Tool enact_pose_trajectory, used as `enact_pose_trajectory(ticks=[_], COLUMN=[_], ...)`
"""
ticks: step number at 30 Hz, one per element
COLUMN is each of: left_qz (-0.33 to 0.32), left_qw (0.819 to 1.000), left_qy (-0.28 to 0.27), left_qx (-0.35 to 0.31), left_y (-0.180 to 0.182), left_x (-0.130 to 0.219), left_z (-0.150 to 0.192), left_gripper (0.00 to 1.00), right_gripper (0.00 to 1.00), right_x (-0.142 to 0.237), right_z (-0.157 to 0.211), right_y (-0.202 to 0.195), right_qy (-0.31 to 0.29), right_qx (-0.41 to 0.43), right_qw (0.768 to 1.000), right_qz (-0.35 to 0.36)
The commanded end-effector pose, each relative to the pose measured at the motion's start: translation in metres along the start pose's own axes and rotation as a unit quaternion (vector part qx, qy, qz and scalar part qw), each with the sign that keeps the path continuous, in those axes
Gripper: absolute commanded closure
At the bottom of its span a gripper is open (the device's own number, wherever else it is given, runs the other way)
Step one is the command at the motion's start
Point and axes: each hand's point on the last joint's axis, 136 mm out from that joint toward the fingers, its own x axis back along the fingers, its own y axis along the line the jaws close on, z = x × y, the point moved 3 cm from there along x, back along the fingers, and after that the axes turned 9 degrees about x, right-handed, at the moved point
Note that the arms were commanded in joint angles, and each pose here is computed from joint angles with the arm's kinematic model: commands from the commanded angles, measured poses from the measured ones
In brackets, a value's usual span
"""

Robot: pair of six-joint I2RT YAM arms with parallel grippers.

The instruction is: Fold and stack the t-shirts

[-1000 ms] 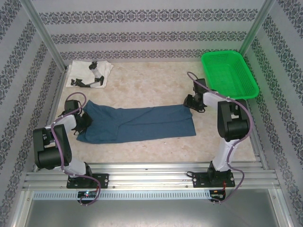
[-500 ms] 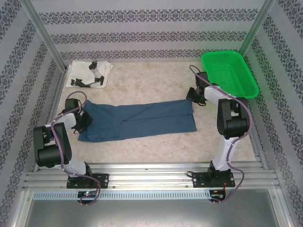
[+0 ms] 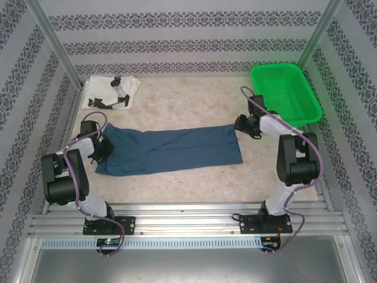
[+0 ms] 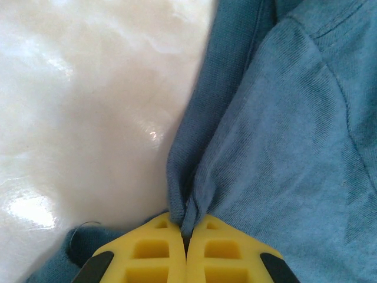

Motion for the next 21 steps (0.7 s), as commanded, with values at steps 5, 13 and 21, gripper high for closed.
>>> enact_pose_trajectory(ticks=[5, 13, 21], left_qz=[-0.008, -0.010, -0.009], left_qw=[0.999, 0.999, 0.999], left_qy=[0.036, 0.038, 0.039], left_qx=[-0.007, -0.006, -0.006], left_y=[0.008, 0.010, 0.010], left_x=[-0.010, -0.012, -0.012], left_z=[0.015, 0.017, 0.018], left_gripper=[1.00, 1.00, 1.00], right_gripper=[0.60, 0.70, 0.99], right_x=[-0.001, -0.024, -0.020], right_z=[0.036, 0.046, 0.056], right_y=[0.009, 0.017, 0.008], right_qy=[0.024, 0.043, 0.056], right_qx=[-0.022, -0.024, -0.020], right_qw=[0.998, 0.997, 0.998], right_qz=[-0.053, -0.057, -0.017])
